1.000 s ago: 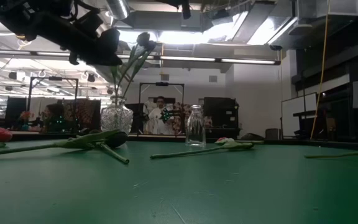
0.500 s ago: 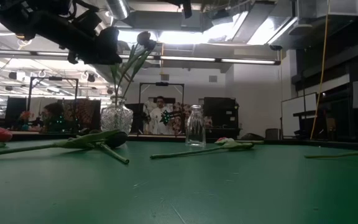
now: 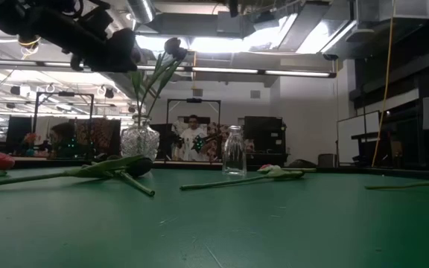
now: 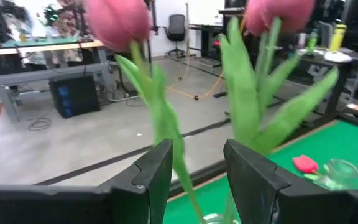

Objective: Sort flowers into vase by color
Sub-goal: Put the middle red tulip into the top right transparent vase, then put the middle pink tulip into the top right transparent vase

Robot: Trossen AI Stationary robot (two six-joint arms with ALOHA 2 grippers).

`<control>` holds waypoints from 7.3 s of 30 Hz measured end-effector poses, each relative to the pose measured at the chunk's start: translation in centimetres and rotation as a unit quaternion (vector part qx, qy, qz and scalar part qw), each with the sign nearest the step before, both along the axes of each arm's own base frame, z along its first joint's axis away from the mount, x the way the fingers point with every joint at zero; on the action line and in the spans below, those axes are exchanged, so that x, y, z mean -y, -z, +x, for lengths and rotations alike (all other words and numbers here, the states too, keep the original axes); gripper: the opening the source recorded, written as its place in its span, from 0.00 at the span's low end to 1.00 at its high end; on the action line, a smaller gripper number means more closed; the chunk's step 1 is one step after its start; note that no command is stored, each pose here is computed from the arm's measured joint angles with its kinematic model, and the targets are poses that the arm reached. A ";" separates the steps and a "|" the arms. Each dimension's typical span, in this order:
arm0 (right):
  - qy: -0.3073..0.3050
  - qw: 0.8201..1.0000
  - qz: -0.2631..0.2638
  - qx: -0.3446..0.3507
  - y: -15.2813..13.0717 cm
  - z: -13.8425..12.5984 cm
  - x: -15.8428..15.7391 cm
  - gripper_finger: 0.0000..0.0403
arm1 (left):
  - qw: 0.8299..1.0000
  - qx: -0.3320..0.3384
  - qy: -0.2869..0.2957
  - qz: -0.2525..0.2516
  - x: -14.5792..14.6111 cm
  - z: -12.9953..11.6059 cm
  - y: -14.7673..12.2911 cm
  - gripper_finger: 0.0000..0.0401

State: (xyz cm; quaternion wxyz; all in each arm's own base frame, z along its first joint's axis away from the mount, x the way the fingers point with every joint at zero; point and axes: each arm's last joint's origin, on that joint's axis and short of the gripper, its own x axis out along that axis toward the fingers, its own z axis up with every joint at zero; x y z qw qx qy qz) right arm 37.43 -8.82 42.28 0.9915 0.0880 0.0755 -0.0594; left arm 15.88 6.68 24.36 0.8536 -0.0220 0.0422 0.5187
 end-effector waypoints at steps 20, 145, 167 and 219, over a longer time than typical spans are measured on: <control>0.286 0.872 0.141 -0.371 7.4 -4.5 0.1 0.31 | 0.960 0.241 0.046 -0.134 1.1 -0.2 -0.7 0.36; 0.264 0.819 0.298 -0.413 25.4 -5.8 2.9 0.53 | 0.912 0.195 0.224 -0.281 2.4 0.6 0.8 0.36; 0.292 0.791 0.322 -0.432 27.8 -5.4 3.1 0.04 | 0.915 0.193 0.216 -0.280 2.4 0.5 0.9 0.36; 0.191 0.947 -0.026 0.257 15.3 -9.3 6.2 0.02 | 0.920 0.172 0.202 -0.287 2.4 0.4 1.3 0.36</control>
